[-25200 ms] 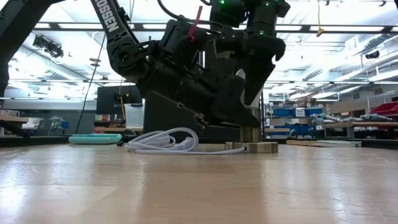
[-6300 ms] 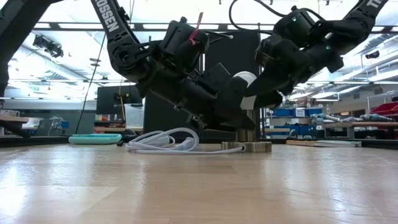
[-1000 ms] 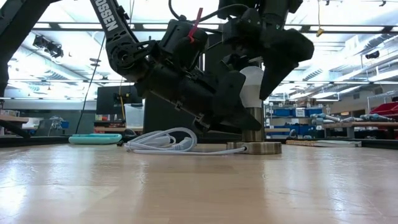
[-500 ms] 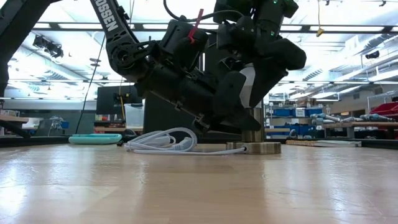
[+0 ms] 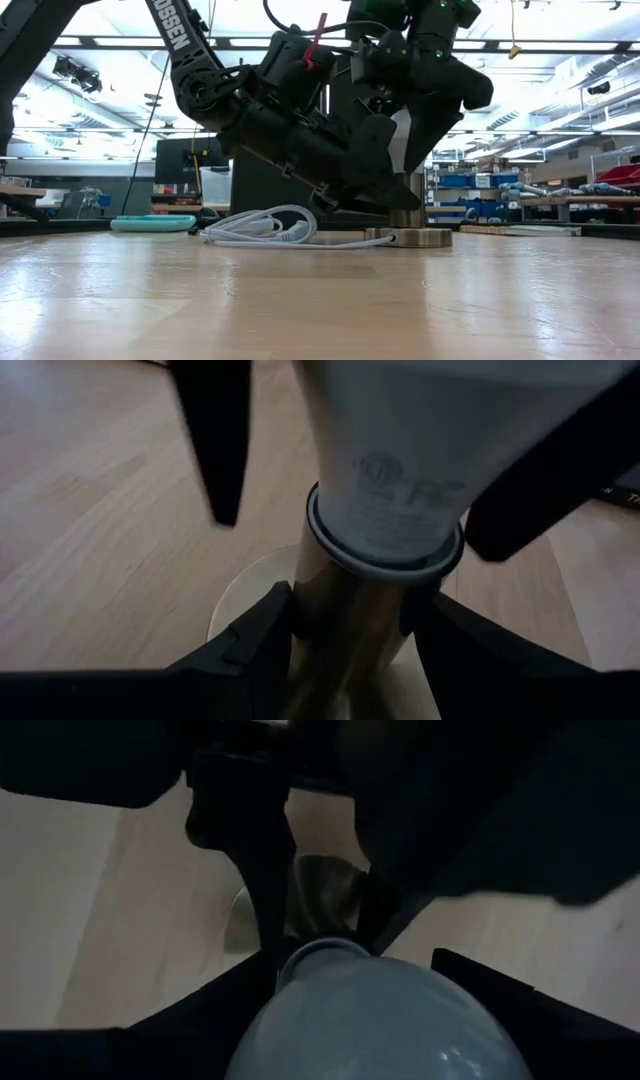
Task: Screw lightbulb
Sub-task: Insert the white lightbulb into the desk lamp
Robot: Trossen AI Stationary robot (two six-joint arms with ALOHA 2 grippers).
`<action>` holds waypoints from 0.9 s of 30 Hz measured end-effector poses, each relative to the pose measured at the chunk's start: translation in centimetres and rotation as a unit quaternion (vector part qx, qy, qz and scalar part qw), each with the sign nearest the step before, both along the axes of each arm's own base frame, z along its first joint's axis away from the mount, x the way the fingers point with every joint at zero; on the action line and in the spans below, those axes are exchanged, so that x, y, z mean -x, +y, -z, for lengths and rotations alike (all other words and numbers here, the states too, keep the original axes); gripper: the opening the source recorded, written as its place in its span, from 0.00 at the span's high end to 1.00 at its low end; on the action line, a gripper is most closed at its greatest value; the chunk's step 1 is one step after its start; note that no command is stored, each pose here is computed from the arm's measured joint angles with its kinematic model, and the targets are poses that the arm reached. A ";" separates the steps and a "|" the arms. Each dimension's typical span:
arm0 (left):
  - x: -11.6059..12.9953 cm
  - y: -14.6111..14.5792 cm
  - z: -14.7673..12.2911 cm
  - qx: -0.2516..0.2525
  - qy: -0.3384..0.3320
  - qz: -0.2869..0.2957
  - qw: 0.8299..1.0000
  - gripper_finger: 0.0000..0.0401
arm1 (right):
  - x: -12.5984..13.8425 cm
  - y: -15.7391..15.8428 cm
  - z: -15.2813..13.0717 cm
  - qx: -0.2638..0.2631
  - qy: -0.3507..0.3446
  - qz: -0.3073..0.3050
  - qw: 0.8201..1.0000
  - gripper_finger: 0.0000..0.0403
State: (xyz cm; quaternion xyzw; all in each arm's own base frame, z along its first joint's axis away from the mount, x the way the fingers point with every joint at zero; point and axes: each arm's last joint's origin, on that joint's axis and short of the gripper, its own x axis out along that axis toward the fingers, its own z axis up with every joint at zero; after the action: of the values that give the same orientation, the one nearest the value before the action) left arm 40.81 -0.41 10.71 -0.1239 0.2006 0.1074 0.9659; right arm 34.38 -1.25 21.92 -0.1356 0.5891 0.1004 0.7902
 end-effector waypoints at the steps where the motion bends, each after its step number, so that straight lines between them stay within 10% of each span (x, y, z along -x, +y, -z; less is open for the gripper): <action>1: 0.0 0.0 0.0 0.000 0.000 -0.001 1.000 0.52 | 0.0 -0.1 0.0 -0.005 0.002 0.011 1.000 0.31; 14: 0.1 0.0 0.1 0.001 0.003 -0.026 1.000 0.52 | 0.0 0.0 0.1 -0.083 0.004 0.197 0.977 0.33; 27: 0.1 0.1 0.1 0.002 0.005 -0.035 0.999 0.52 | -0.3 -0.3 0.1 -0.158 -0.004 0.420 0.894 0.35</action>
State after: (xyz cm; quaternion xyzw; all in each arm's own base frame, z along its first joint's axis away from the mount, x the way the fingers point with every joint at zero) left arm 40.67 -0.29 10.60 -0.1325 0.2010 0.1416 0.9602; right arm 34.68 -1.52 21.84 0.2509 0.5642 -0.1492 0.7723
